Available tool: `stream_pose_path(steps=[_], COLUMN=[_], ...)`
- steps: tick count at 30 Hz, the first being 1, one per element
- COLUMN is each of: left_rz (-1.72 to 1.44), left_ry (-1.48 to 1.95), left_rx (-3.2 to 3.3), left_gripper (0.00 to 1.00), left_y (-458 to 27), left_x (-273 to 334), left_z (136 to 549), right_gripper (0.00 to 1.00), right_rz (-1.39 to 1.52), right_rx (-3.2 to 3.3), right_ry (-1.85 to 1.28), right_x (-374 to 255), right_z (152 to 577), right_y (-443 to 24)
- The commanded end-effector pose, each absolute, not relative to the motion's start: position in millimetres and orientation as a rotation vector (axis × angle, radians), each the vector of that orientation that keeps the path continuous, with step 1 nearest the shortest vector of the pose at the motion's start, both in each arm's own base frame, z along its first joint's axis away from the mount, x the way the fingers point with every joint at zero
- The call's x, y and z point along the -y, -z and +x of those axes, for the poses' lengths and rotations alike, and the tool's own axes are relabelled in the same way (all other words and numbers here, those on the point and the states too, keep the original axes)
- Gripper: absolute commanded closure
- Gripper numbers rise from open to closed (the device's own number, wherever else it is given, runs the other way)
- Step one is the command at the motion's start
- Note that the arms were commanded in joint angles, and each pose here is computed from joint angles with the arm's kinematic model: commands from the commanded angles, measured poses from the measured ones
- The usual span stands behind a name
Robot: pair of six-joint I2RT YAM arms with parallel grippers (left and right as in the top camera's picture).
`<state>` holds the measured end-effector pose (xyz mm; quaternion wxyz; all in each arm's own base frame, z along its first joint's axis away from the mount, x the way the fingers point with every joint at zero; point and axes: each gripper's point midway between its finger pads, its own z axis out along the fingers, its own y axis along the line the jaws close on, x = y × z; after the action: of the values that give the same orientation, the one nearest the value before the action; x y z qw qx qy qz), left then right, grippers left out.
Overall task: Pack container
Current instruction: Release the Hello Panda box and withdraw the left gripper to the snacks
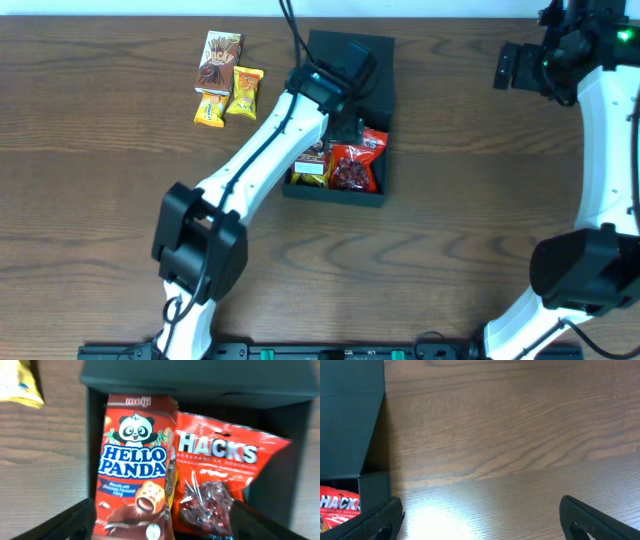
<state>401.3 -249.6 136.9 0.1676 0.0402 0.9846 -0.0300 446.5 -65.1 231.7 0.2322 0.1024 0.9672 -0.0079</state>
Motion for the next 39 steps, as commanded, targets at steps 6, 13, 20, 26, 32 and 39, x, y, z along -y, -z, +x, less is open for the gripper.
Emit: stream_pose_path(steps=[6,13,20,26,32,39], left_rz=[0.172,0.158,0.125,0.124,0.113,0.074], left_ry=[0.089,0.001,-0.044,-0.03,0.023,-0.06], left_rx=[-2.803,-2.913,-2.97,-2.956,-2.876,-2.789], left_gripper=[0.94,0.94,0.94,0.94,0.94,0.94], left_y=[-142,-93,-57,-60,-90,-103], left_x=[246,230,219,222,230,219], left_z=[396,376,360,363,379,398], right_gripper=[0.01,0.01,0.01,0.01,0.01,0.01], right_rz=[0.267,0.267,0.268,0.266,0.268,0.268], right_rx=[-2.644,-2.645,-2.656,-2.667,-2.677,-2.677], right_ry=[0.027,0.026,0.025,0.021,0.02,0.02], right_x=[68,68,67,66,65,65], right_z=[449,448,446,444,442,442], right_y=[-237,-237,-236,-235,-234,-234])
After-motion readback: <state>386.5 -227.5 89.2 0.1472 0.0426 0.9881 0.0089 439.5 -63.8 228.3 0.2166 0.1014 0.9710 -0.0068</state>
